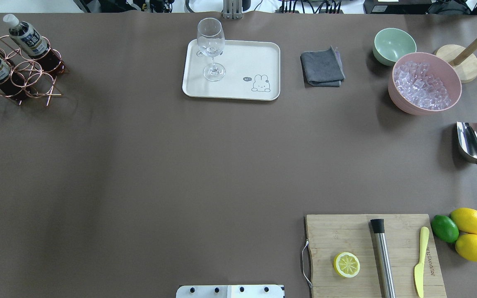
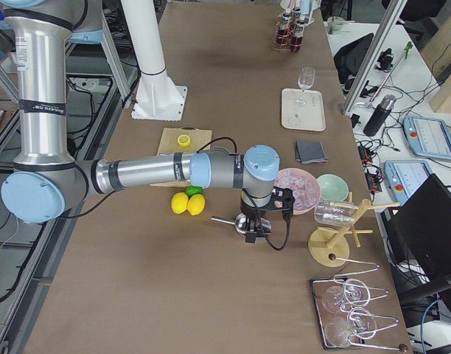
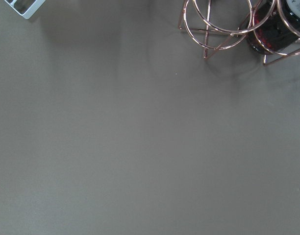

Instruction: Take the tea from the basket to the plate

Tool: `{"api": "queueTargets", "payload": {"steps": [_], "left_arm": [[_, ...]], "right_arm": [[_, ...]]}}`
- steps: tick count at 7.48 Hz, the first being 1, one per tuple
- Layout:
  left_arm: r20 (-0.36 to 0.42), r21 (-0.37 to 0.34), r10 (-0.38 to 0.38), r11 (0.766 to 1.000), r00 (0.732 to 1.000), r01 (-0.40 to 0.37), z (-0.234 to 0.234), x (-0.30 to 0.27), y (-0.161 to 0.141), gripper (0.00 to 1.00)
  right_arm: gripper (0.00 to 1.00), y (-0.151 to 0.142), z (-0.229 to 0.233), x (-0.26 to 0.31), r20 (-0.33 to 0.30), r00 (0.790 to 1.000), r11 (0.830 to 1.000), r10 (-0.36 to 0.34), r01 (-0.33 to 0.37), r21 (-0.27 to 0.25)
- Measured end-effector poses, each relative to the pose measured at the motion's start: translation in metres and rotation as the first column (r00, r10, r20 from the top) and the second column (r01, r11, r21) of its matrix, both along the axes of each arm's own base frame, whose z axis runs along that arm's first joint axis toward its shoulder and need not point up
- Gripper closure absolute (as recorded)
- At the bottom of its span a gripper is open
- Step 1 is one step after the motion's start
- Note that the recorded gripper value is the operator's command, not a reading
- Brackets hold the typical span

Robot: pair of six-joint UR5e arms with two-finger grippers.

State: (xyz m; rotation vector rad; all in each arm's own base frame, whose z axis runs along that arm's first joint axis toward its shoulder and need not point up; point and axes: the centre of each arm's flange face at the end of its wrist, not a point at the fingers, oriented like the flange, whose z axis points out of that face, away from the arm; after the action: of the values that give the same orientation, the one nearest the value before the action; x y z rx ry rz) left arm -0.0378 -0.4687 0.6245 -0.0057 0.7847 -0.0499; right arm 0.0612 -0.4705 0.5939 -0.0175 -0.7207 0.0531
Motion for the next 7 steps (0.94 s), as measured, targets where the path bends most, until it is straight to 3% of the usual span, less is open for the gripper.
{"api": "queueTargets", "payload": {"steps": [7], "left_arm": [[0.000,0.010,0.001,1.000,1.000,-0.001,-0.0042,0.0001,-0.0025,0.02]], "right_arm": [[0.00,0.0020,0.0014,0.0043,0.001,1.000,1.000,0.009,-0.009,-0.003]]}}
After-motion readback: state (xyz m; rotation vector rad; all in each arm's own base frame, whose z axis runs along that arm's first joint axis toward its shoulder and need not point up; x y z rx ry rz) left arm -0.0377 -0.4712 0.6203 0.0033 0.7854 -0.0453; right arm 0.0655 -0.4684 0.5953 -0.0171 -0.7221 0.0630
